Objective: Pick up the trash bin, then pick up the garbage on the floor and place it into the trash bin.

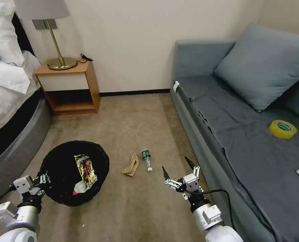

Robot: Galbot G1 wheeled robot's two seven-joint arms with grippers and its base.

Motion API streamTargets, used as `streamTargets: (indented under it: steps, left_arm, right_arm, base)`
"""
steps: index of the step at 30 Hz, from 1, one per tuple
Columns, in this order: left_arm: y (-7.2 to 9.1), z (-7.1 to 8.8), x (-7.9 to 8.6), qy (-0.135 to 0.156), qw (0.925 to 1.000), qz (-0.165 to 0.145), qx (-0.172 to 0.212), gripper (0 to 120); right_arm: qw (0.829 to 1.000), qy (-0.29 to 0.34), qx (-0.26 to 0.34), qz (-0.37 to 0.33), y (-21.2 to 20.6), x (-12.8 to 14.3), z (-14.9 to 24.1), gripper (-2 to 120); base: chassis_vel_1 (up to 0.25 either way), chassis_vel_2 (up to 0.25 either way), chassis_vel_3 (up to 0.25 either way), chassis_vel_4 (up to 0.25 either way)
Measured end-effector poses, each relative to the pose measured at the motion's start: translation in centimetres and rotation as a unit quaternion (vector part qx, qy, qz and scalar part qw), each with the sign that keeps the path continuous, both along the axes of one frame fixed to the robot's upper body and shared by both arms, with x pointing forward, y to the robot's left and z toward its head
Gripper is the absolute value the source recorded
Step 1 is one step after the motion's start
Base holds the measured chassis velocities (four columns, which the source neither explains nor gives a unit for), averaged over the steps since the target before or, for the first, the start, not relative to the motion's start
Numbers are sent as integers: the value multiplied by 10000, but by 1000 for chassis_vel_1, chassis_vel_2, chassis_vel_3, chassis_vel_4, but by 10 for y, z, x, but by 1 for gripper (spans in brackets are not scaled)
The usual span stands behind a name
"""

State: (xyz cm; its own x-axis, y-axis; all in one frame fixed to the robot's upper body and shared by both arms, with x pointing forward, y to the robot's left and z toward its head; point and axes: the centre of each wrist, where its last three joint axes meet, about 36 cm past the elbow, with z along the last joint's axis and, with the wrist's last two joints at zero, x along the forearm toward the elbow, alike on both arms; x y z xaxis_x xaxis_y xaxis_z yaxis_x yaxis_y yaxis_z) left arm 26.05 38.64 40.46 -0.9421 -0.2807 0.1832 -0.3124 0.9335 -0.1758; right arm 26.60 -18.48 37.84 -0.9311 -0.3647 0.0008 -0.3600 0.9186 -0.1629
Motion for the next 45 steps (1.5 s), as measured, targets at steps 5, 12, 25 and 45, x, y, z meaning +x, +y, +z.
streamTargets:
  steps: [5, 12, 25, 45]
  left_arm:
    - [3, 0, -1, 7, 10000, 53, 38, 5]
    - [8, -2, -4, 25, 9999, 119, 54, 5]
    - [24, -8, -12, 118, 9997, 159, 168, 5]
    - [8, -14, -11, 112, 9994, -228, 231, 5]
  right_arm:
    - [10000, 12, -1, 16, 0, 0, -1, 100]
    - [9999, 61, -8, 133, 4, 0, -7, 100]
    - [9977, 258, -343, 515, 1, 20, -34, 100]
    - [9165, 3679, -884, 1295, 27, 125, -42, 100]
  base:
    - [-163, 154, 159, -163]
    - [-163, 163, 160, -159]
    - [-158, 160, 173, -158]
    - [-6, 9, 6, -6]
